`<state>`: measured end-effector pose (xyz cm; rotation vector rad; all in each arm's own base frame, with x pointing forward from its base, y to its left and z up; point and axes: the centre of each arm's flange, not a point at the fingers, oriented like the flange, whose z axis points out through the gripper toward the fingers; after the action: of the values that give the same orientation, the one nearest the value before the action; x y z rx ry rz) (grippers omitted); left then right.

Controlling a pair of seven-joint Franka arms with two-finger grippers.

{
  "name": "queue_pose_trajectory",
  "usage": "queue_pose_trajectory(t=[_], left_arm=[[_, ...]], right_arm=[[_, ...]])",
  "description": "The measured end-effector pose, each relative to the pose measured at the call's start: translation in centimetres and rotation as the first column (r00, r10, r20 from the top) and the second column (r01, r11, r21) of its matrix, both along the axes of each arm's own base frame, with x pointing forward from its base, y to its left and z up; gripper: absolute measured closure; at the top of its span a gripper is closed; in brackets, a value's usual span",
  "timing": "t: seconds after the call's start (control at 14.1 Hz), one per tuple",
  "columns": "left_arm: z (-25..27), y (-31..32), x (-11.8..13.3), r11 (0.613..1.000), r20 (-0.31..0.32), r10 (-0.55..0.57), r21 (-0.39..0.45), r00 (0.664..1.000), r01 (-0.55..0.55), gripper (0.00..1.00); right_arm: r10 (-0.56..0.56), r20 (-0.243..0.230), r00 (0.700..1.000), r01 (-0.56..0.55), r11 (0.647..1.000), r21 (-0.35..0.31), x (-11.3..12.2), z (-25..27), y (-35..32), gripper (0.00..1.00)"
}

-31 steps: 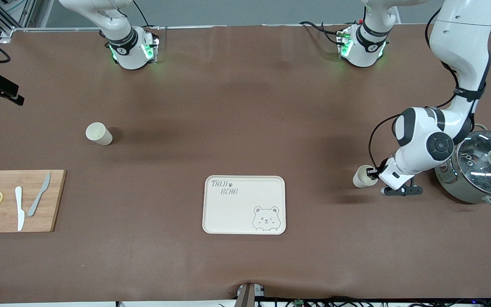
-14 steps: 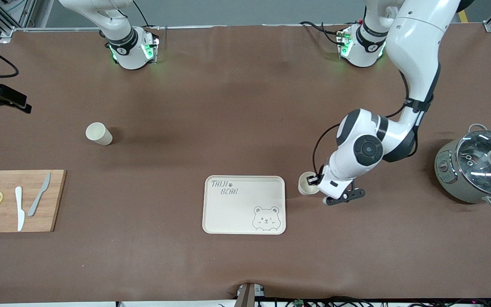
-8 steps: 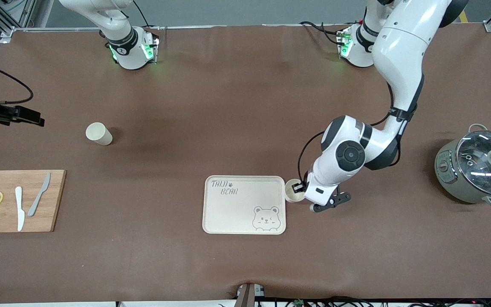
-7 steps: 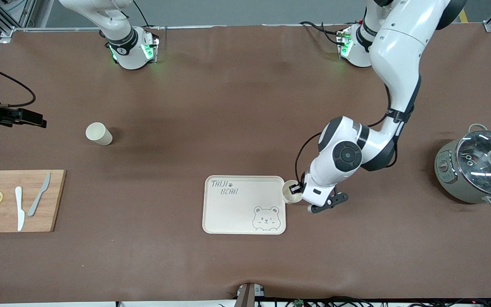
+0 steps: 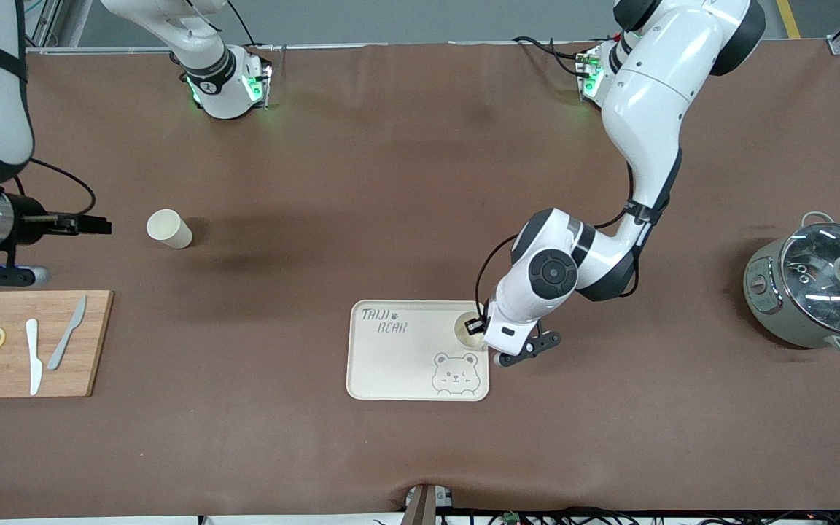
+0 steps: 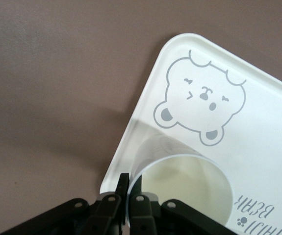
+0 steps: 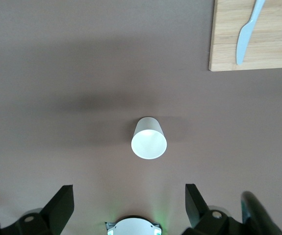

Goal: Place white IKEA cup upright on tray with both arms
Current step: 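Carry the cup with the left gripper onto the bear tray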

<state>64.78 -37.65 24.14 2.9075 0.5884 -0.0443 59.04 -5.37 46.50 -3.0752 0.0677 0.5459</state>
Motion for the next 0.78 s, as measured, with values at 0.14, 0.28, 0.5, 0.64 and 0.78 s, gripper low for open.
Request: queue_pose_trajectory(t=[0.14, 0.28, 0.5, 0.64, 0.78], left_arm=[[-0.8, -0.2, 0.1, 1.0, 0.009, 0.002, -0.008, 1.0, -0.002, 0.96], [-1.4, -0.1, 0.2, 1.0, 0.012, 0.005, -0.01, 1.0, -0.005, 0.96], [-1.4, -0.1, 0.2, 1.0, 0.013, 0.007, -0.01, 1.0, -0.007, 0.92], [-1.5, 0.0, 0.3, 1.0, 0.012, 0.008, -0.009, 1.0, -0.008, 0.87], [-1.5, 0.1, 0.3, 1.0, 0.012, 0.009, -0.008, 1.0, -0.009, 0.64]], right_arm=[[-0.004, -0.008, 1.0, 0.004, 1.0, 0.005, 0.2, -0.7, 0.0, 0.0], [-0.017, -0.012, 1.0, 0.018, 0.999, 0.044, 0.0, -2.1, 0.4, 0.0], [-0.03, 0.022, 0.999, 0.029, 0.998, 0.057, -0.6, -5.5, 0.6, 0.0], [-0.043, 0.016, 0.999, 0.042, 0.997, 0.062, -2.8, -7.5, 0.2, 0.0], [-0.051, 0.06, 0.997, 0.048, 0.998, 0.048, -5.4, -9.1, -0.6, 0.0]])
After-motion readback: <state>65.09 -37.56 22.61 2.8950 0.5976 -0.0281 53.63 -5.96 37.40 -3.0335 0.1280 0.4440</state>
